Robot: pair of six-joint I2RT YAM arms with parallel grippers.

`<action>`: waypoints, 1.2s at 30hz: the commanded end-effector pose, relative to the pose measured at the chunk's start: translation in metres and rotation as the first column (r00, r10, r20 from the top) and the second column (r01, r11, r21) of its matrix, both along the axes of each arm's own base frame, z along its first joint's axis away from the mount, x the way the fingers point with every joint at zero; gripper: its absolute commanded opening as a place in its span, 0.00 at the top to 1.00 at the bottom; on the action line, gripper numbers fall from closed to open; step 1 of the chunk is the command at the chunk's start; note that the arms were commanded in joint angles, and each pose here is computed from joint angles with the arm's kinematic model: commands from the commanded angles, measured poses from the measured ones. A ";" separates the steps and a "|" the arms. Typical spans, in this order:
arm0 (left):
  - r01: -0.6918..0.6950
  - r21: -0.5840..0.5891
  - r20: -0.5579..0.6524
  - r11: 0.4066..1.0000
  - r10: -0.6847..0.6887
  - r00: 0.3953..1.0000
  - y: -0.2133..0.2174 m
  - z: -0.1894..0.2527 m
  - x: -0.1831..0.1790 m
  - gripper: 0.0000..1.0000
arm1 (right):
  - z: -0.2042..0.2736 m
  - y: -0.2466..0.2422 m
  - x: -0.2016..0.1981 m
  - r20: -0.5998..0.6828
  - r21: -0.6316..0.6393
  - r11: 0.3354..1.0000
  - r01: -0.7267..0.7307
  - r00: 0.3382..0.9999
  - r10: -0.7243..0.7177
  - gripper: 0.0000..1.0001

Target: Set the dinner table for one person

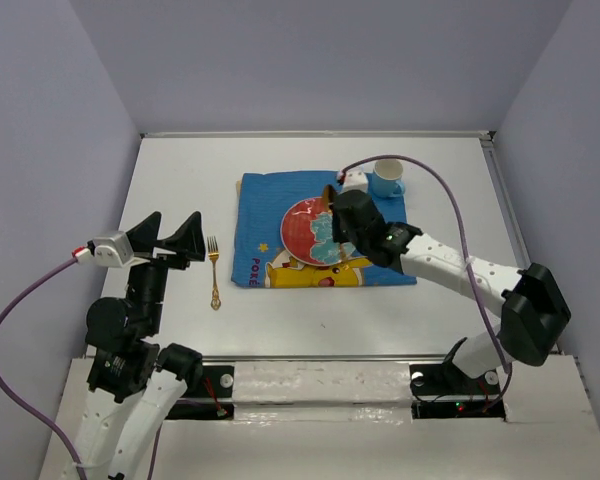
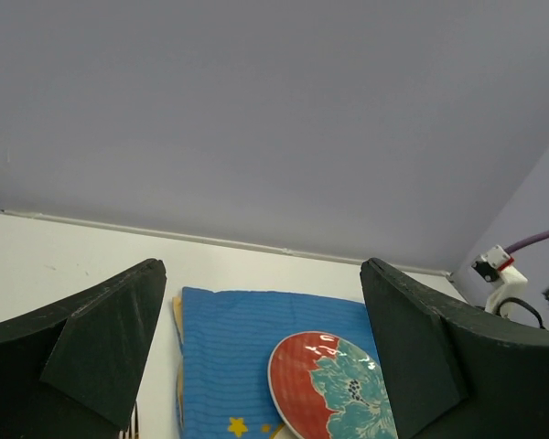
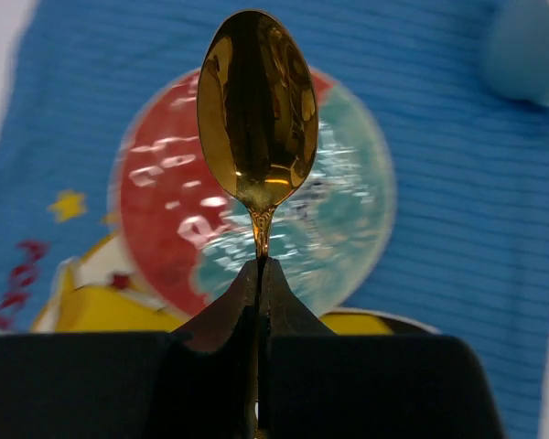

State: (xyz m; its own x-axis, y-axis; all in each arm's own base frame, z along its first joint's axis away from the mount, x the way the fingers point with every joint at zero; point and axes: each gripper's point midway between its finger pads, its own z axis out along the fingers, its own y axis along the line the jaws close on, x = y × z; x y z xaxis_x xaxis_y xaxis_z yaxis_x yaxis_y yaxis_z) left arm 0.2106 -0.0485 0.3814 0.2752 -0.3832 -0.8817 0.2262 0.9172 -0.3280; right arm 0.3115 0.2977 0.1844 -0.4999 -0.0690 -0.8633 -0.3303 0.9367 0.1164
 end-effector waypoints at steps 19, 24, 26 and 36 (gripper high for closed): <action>0.018 -0.017 0.058 1.000 -0.017 0.998 -0.001 0.014 -0.006 0.01 | -0.082 -0.138 0.117 -0.074 -0.087 0.939 0.332 0.938 -0.338 1.00; 0.016 -0.015 0.055 1.000 -0.015 0.998 -0.001 0.014 -0.006 0.01 | -0.086 -0.138 0.128 -0.077 -0.085 0.936 0.342 0.934 -0.349 1.00; 0.013 -0.015 0.055 1.000 -0.012 0.998 0.000 0.014 -0.006 0.01 | -0.089 -0.140 0.132 -0.079 -0.085 0.933 0.349 0.931 -0.355 1.00; 0.001 -0.018 0.049 1.000 0.000 0.999 0.002 0.013 -0.004 0.01 | -0.108 -0.143 0.141 -0.112 -0.094 0.927 0.364 0.921 -0.373 1.00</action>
